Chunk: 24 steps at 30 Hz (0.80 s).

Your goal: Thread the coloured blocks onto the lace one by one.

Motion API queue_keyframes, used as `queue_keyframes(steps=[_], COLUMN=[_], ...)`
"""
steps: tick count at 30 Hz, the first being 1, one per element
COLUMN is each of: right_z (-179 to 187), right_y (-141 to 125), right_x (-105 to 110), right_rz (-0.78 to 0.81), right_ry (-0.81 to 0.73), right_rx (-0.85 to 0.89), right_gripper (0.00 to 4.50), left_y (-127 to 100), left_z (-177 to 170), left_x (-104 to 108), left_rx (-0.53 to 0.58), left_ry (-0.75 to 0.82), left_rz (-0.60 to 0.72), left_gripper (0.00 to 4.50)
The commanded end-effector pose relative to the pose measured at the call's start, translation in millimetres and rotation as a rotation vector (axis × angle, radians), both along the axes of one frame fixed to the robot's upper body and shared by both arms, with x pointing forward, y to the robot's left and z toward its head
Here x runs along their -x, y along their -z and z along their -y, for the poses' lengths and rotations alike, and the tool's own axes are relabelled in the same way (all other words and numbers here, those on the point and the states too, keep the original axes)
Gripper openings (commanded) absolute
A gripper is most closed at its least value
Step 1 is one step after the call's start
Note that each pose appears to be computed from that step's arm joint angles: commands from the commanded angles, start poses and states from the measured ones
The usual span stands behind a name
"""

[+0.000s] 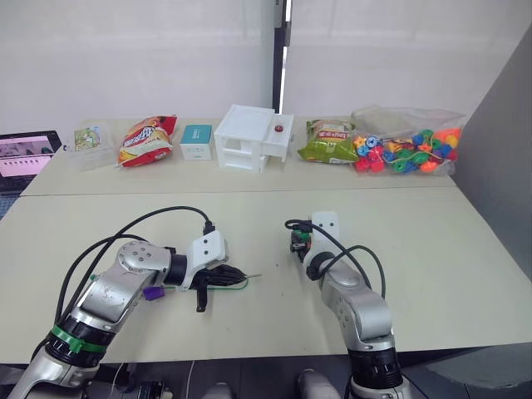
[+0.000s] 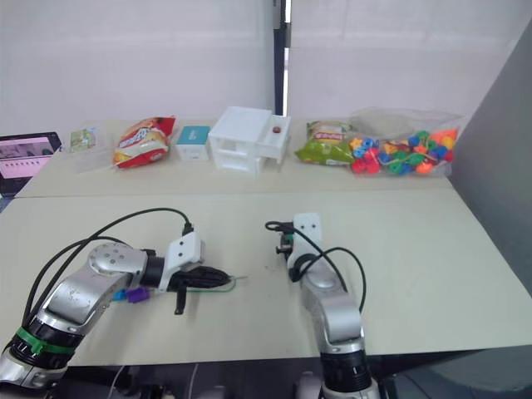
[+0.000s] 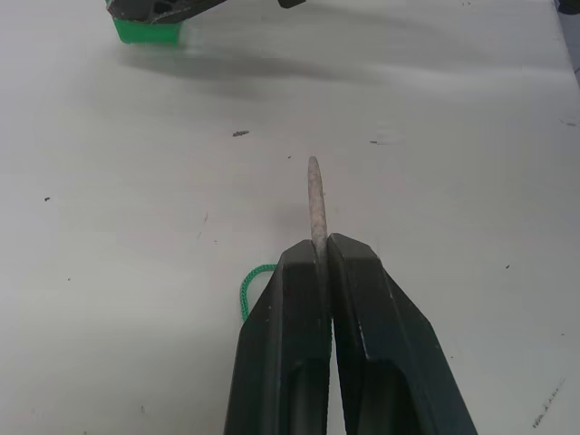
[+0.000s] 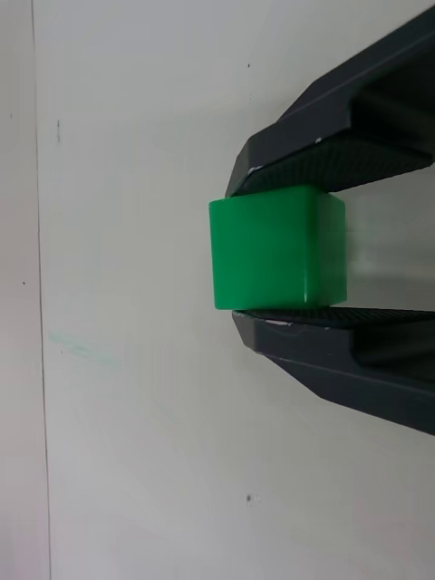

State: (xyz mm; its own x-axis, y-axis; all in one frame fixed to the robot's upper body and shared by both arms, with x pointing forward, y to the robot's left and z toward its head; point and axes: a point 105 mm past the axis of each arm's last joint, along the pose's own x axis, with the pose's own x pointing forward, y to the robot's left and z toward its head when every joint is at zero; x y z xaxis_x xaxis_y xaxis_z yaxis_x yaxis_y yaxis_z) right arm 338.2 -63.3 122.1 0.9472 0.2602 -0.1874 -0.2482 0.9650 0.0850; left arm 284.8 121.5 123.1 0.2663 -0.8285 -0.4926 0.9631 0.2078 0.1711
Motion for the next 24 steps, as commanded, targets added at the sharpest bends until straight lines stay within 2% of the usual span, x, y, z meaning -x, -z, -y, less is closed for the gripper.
queue_keyframes(steps=[1, 3, 6, 9, 13, 14, 17, 20, 21, 24], right_z=[-21.9, -20.7, -18.5, -16.5, -11.6, -11.2, -9.0, -7.7, -8.3, -6.5], right_y=[-11.1, -5.7, 7.6, 28.6, 33.7, 31.0, 12.7, -20.4, -25.8, -37.0], right_x=[35.4, 56.2, 70.4, 74.1, 70.4, 70.2, 68.5, 69.6, 72.0, 79.3], right_rz=[-0.010, -0.053, -0.131, -0.224, -0.218, -0.202, -0.123, -0.004, 0.015, 0.055], right_ry=[-0.157, -0.217, -0.255, -0.263, -0.242, -0.243, -0.259, -0.366, -0.419, -0.628], right_rx=[-0.042, 0.009, 0.069, 0.122, 0.152, 0.149, 0.139, 0.147, 0.167, 0.245], right_gripper=[1.16, 1.16, 1.16, 1.16, 1.16, 2.21, 3.20, 4.23, 4.48, 4.48], left_y=[-10.2, -9.8, -9.8, -9.9, -9.9, -10.0, -10.2, -9.2, -9.0, -8.9], left_z=[4.2, 4.7, 5.0, 5.5, 5.3, 5.2, 3.9, 2.7, 2.8, 3.2], left_x=[0.3, 0.3, -0.2, -0.9, -0.7, -0.8, -0.9, 0.7, 1.3, 2.2], left_rx=[0.017, 0.016, 0.015, 0.014, 0.011, 0.011, 0.010, 0.009, 0.010, 0.012], left_ry=[0.018, 0.024, 0.029, 0.032, 0.034, 0.034, 0.028, 0.023, 0.023, 0.021], left_rz=[0.033, 0.032, 0.032, 0.033, 0.033, 0.033, 0.034, 0.031, 0.029, 0.027], left_gripper=[0.00, 0.00, 0.00, 0.00, 0.00, 0.00, 0.00, 0.00, 0.00, 0.00])
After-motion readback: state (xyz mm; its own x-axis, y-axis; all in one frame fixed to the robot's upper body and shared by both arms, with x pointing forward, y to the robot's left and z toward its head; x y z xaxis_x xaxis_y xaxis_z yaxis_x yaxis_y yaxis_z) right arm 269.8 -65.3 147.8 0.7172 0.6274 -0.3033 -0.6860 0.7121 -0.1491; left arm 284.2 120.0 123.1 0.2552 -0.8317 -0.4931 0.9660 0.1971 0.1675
